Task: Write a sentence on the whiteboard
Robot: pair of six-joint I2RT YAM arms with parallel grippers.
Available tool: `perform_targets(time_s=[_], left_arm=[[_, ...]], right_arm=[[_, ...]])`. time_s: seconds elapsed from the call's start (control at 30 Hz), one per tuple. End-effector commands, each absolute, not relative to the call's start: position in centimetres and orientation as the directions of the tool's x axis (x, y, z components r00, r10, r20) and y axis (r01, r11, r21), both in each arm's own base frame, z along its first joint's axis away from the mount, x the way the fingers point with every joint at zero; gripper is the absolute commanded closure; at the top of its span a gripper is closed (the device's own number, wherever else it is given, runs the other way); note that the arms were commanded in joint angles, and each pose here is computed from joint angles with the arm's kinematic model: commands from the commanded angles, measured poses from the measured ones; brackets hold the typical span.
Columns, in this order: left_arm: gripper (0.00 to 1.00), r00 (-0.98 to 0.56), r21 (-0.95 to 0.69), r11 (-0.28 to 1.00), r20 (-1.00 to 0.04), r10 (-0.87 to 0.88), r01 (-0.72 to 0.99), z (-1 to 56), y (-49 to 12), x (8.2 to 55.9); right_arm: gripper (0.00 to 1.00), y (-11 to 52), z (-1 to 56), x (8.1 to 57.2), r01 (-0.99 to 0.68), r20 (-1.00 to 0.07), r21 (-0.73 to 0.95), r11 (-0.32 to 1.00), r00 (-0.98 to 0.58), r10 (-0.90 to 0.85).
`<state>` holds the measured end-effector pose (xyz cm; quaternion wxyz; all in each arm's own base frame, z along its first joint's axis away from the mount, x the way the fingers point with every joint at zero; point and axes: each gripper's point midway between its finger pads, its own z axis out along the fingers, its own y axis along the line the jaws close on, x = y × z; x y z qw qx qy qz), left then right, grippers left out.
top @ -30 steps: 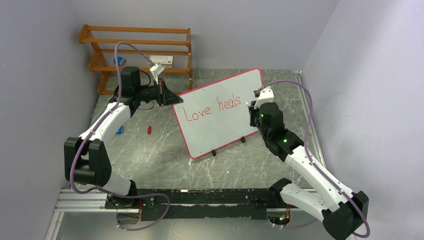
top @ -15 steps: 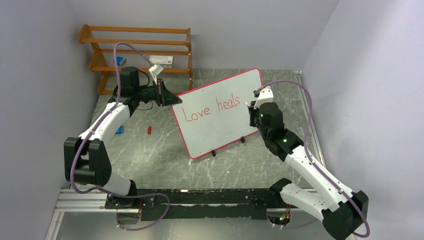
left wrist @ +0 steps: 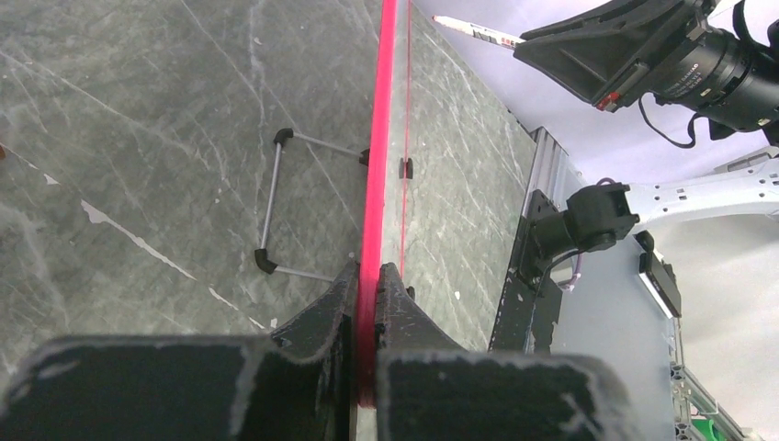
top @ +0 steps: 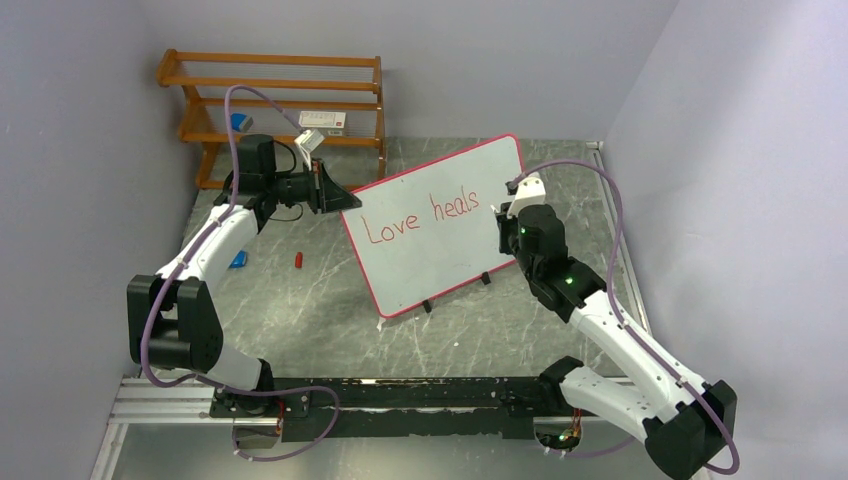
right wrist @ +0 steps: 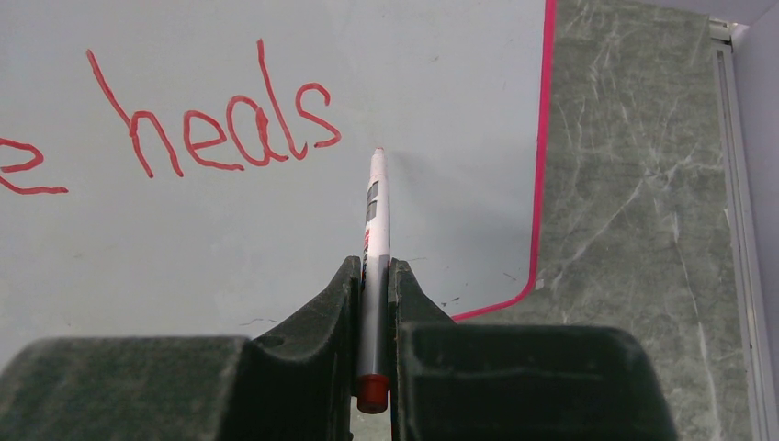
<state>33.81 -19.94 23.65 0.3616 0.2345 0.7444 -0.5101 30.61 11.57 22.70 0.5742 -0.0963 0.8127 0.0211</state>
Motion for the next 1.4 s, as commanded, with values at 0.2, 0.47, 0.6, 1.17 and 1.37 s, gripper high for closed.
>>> perform_targets(time_s=[0.2, 0.47, 0.6, 1.17, 1.37], left_arm=[[0.95, -0.66, -0.6, 0.448, -0.751, -0.027, 0.663, 21.7, -18.4, 34.3], [0.95, -0.659, -0.6, 0.444, -0.751, -0.026, 0.666, 21.7, -18.4, 34.2], [0.95, -0.66, -0.599, 0.448, -0.75, -0.025, 0.664, 21.6, -18.4, 34.3], [0.95, -0.663, -0.6, 0.449, -0.748, -0.023, 0.662, 21.5, -18.5, 34.3], [0.95, -0.664, -0.601, 0.449, -0.748, -0.023, 0.661, 21.5, -18.5, 34.3]], right_arm=[[1.0, 11.0, 23.5, 32.0, -0.184, -0.948, -0.055, 0.981, -0.299, -0.109], [1.0, 11.1, 24.4, 33.2, -0.22, -0.961, -0.044, 0.975, -0.258, -0.102], [1.0, 11.0, 24.7, 34.1, -0.225, -0.965, -0.039, 0.974, -0.246, -0.095], [1.0, 10.6, 24.9, 35.4, -0.252, -0.968, -0.039, 0.967, -0.231, -0.099], [1.0, 10.1, 24.6, 35.7, -0.228, -0.964, -0.051, 0.972, -0.242, -0.108]])
